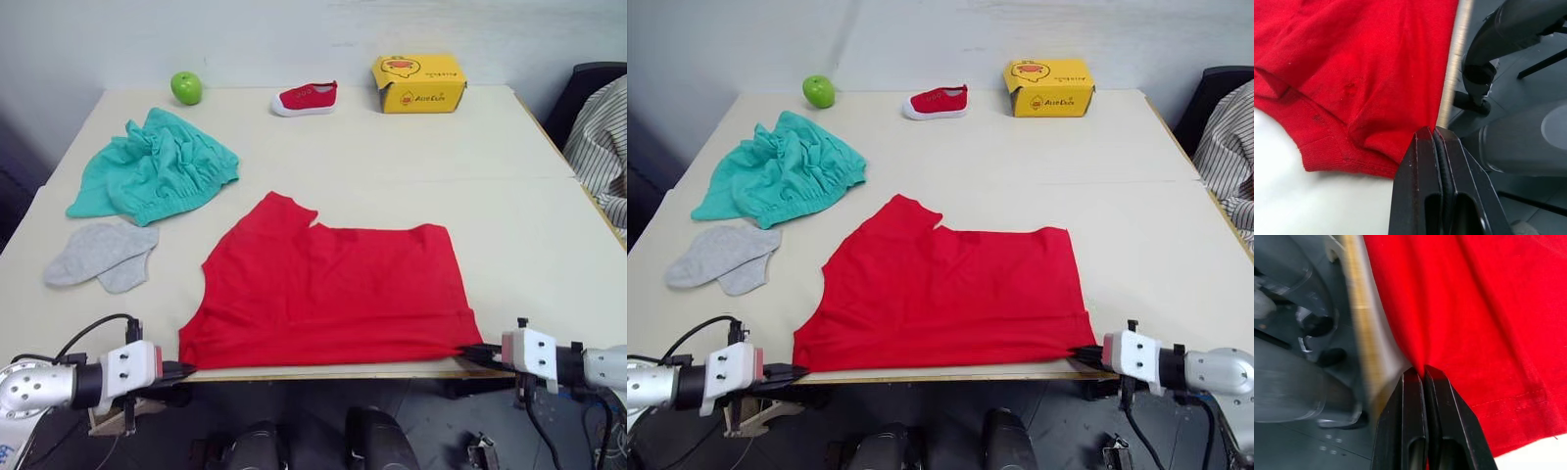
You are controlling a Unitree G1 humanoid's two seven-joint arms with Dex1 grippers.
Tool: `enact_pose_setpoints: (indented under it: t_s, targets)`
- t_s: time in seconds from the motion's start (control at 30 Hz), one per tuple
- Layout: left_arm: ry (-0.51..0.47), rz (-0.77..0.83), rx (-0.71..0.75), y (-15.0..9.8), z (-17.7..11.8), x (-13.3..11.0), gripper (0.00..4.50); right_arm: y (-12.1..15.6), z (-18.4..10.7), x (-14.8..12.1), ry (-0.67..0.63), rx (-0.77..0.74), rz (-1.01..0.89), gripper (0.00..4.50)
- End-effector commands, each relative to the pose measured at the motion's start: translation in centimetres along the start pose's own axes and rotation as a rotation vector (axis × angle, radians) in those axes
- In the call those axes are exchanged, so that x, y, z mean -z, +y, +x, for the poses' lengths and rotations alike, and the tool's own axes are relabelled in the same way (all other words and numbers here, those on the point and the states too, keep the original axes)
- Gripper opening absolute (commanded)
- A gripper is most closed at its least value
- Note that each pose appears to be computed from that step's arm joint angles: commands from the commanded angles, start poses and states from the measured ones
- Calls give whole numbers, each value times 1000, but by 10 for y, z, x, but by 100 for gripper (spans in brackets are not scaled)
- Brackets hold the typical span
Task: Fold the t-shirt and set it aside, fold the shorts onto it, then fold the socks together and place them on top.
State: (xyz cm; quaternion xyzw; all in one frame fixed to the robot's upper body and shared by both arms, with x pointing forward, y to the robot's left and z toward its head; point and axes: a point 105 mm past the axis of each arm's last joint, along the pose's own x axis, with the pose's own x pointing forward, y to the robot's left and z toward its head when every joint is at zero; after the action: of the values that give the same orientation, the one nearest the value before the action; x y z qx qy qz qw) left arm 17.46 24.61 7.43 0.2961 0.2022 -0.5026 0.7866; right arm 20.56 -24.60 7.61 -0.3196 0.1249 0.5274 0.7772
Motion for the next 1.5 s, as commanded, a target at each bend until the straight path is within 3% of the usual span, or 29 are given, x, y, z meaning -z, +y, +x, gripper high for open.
enact_pose_setpoints:
  t_s: [0.03,0.3,0.4,0.43,0.53,0.8,0.87,0.9,0.93,1.1,1.17,1.27,1.37,1.5]
  targets:
    - [22,9,-20,-4,-2,3,1,1,-6,-2,14,7,-7,0]
    - [16,6,-92,0,0,4,1,-3,-3,4,43,56,-33,0]
    - [2,0,-112,4,-3,3,1,-1,-1,-3,-3,26,17,0]
    - [1,-3,-120,6,-6,2,20,0,-2,-5,-16,17,49,0]
    - [-6,-18,-118,7,-12,2,87,5,-2,-8,-31,-24,93,61]
    - [33,-125,-150,17,-55,10,327,14,-34,-2,32,-64,184,338]
    - [36,-157,-94,12,-66,8,388,13,-46,5,80,-69,244,403]
    - [43,-155,-76,12,-70,8,424,8,-50,8,96,-56,242,445]
    - [39,-173,-73,15,-73,7,445,-2,-55,12,108,-12,266,450]
    - [-130,-294,-240,71,-76,-13,445,-68,-62,4,4,188,297,450]
    - [-192,-276,-317,105,-65,-23,445,-93,-54,-4,-57,220,306,450]
    - [-187,-259,-378,138,-52,-28,445,-122,-44,-12,-112,262,327,450]
    - [-280,-298,-408,175,-27,-55,445,-162,-32,-17,-130,338,358,450]
    - [-322,-423,-303,190,15,-77,445,-192,-9,-12,-72,361,445,450]
